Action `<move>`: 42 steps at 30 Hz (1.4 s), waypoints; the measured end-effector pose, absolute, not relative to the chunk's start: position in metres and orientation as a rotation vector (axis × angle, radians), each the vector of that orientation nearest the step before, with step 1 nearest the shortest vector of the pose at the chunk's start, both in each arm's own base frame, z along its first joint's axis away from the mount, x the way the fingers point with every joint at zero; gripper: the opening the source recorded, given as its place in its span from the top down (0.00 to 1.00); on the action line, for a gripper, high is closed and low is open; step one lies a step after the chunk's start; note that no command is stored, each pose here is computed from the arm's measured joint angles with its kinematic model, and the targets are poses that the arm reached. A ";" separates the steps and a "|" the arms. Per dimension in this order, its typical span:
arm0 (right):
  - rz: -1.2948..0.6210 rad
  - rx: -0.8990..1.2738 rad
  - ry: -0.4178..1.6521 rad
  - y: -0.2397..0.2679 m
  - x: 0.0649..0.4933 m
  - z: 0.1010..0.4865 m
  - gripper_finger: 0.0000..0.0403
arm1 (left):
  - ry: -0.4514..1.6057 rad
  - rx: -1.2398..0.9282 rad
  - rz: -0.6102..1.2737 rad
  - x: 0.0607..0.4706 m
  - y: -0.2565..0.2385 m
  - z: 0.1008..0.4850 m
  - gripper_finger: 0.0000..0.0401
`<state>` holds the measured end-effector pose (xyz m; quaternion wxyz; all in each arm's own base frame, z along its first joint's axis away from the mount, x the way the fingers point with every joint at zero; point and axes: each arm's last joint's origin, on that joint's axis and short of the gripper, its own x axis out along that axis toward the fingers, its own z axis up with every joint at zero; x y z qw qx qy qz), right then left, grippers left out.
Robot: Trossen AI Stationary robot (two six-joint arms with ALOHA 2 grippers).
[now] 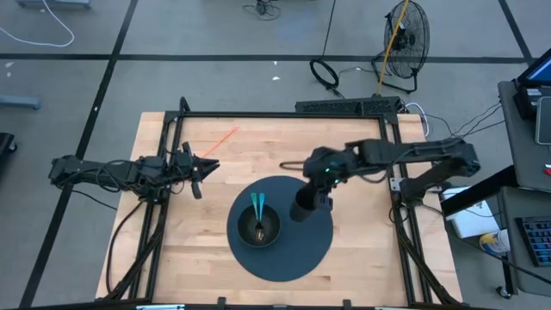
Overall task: Pick & Place Utensil
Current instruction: Put the black cup on the blue mat to the right of the black bowl
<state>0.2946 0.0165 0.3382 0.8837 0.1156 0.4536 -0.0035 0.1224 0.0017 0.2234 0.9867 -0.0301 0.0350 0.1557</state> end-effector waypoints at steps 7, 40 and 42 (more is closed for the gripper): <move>-0.043 0.153 1.019 0.037 0.312 0.315 1.00 | 0.068 -0.073 0.310 0.122 0.002 0.223 0.84; -0.039 0.133 1.125 0.045 0.338 0.254 1.00 | 0.081 -0.092 0.301 0.122 0.001 0.222 0.84; -0.038 0.132 1.122 0.045 0.338 0.255 1.00 | 0.080 -0.094 0.300 0.122 0.001 0.222 0.84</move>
